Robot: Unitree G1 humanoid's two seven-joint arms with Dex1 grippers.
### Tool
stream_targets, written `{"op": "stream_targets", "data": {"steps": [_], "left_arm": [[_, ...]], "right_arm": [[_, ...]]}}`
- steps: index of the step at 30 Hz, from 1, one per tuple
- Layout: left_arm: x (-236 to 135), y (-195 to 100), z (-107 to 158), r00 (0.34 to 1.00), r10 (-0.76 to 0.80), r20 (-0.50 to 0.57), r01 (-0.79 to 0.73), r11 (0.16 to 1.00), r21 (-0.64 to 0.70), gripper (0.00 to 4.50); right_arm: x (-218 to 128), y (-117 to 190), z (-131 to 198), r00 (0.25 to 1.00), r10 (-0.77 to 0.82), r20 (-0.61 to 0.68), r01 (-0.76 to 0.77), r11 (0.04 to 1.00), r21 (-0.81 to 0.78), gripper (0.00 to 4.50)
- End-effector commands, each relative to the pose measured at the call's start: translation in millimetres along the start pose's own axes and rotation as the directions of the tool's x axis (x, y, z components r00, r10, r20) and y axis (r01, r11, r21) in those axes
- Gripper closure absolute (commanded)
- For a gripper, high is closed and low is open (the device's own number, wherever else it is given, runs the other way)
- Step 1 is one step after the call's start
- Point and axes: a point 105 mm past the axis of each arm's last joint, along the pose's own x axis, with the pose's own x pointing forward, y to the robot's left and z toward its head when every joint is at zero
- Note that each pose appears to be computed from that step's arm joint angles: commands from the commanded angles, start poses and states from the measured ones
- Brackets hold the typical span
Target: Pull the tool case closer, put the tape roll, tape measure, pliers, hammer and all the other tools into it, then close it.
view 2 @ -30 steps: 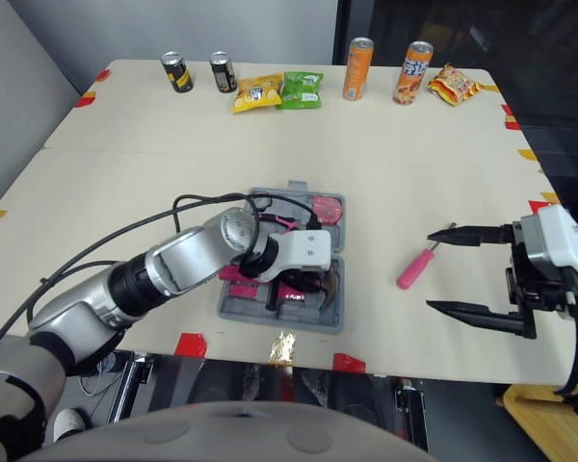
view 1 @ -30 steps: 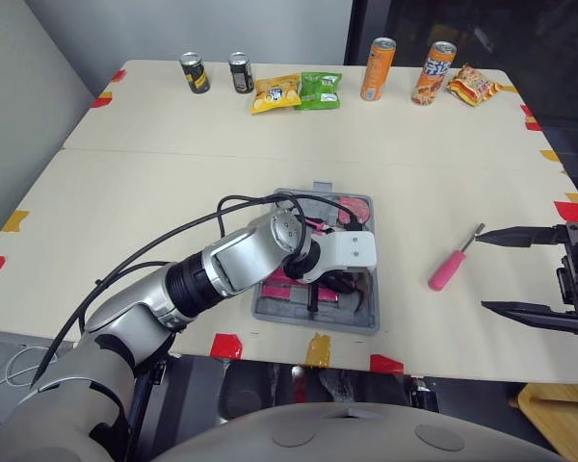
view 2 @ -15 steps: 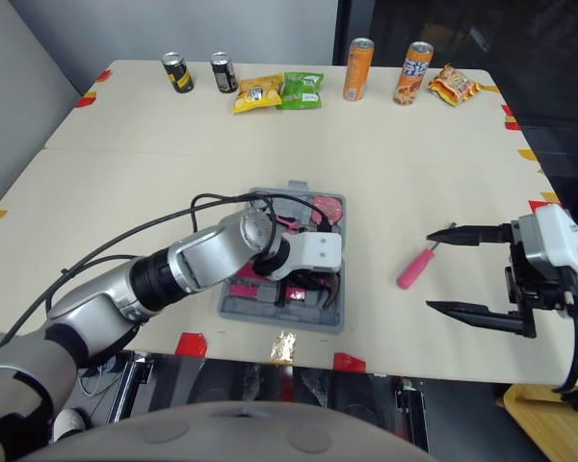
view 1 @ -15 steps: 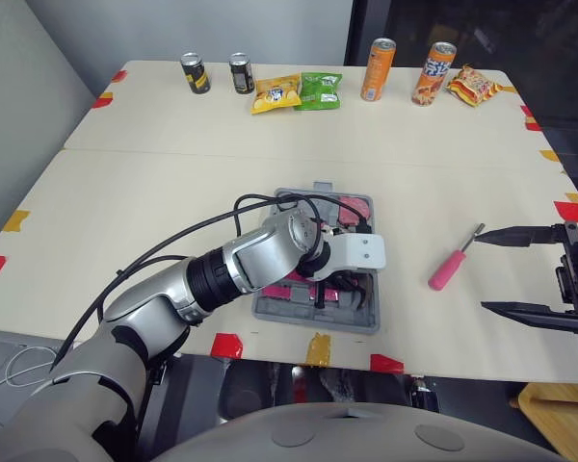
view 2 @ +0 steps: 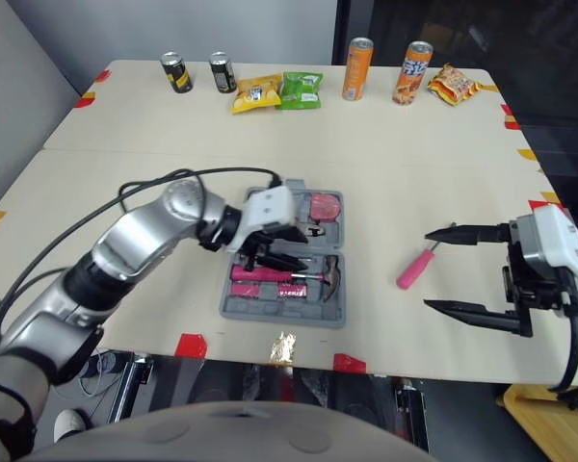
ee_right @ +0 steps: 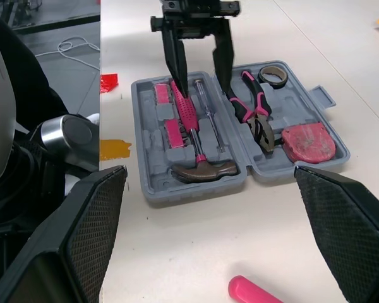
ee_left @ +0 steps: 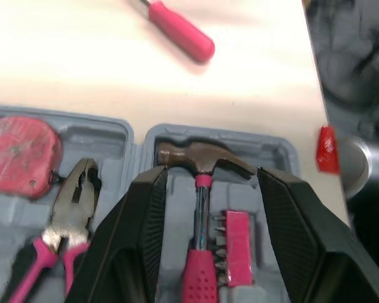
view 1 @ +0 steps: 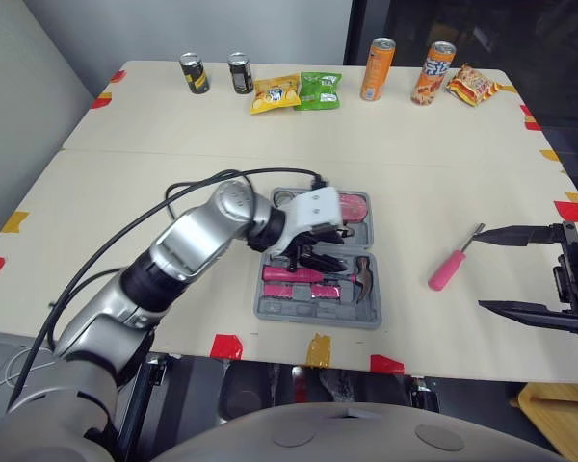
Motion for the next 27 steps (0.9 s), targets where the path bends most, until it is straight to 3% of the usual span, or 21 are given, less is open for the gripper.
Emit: {"op": "stream_targets", "data": {"steps": [1,4,5,8,12,15,18,22,24,27], "left_arm": [[-1.7,-1.0,-9.4,0.997,0.009,0.082,-0.012,0.999,0.032,3.26],[3.5,2.1,-22.2,0.995,0.041,0.094,-0.042,0.999,0.015,4.28],[6.5,3.1,-29.0,0.995,0.051,0.084,-0.052,0.999,0.016,4.40],[15.3,5.2,-50.2,0.997,0.073,0.028,-0.074,0.997,0.023,4.40],[22.8,-1.0,-105.2,0.985,0.057,-0.165,-0.049,0.998,0.049,4.40],[25.1,-8.4,-125.9,0.977,0.035,-0.212,-0.028,0.999,0.037,4.40],[24.3,-8.0,-120.4,0.988,0.057,-0.147,-0.053,0.998,0.027,4.40],[12.0,1.3,-89.7,0.986,0.157,0.058,-0.154,0.987,-0.050,4.40],[-2.2,8.2,-68.8,0.950,0.243,0.196,-0.225,0.968,-0.112,4.40],[-37.7,25.1,-52.7,0.839,0.442,0.316,-0.377,0.893,-0.247,4.40]], "right_arm": [[1.1,-0.7,5.3,1.000,-0.006,0.019,0.007,1.000,-0.026,0.00],[1.4,-0.3,5.5,1.000,-0.009,0.023,0.009,1.000,-0.025,0.00],[1.4,0.0,5.9,1.000,-0.011,0.024,0.011,1.000,-0.024,0.00],[1.5,0.9,6.6,1.000,-0.014,0.026,0.015,1.000,-0.023,0.00],[4.1,1.6,7.4,0.999,-0.012,0.030,0.013,1.000,-0.020,0.00],[8.4,2.2,6.7,0.999,-0.004,0.036,0.004,1.000,-0.016,0.00],[14.5,3.0,6.0,0.999,0.003,0.051,-0.003,1.000,-0.010,0.00],[25.9,-2.5,2.5,0.994,-0.060,0.097,0.062,0.998,-0.019,0.00],[33.4,-6.8,-3.0,0.984,-0.127,0.126,0.130,0.992,-0.011,0.00],[50.2,-16.9,-8.2,0.935,-0.283,0.215,0.282,0.959,0.035,0.00]]}}
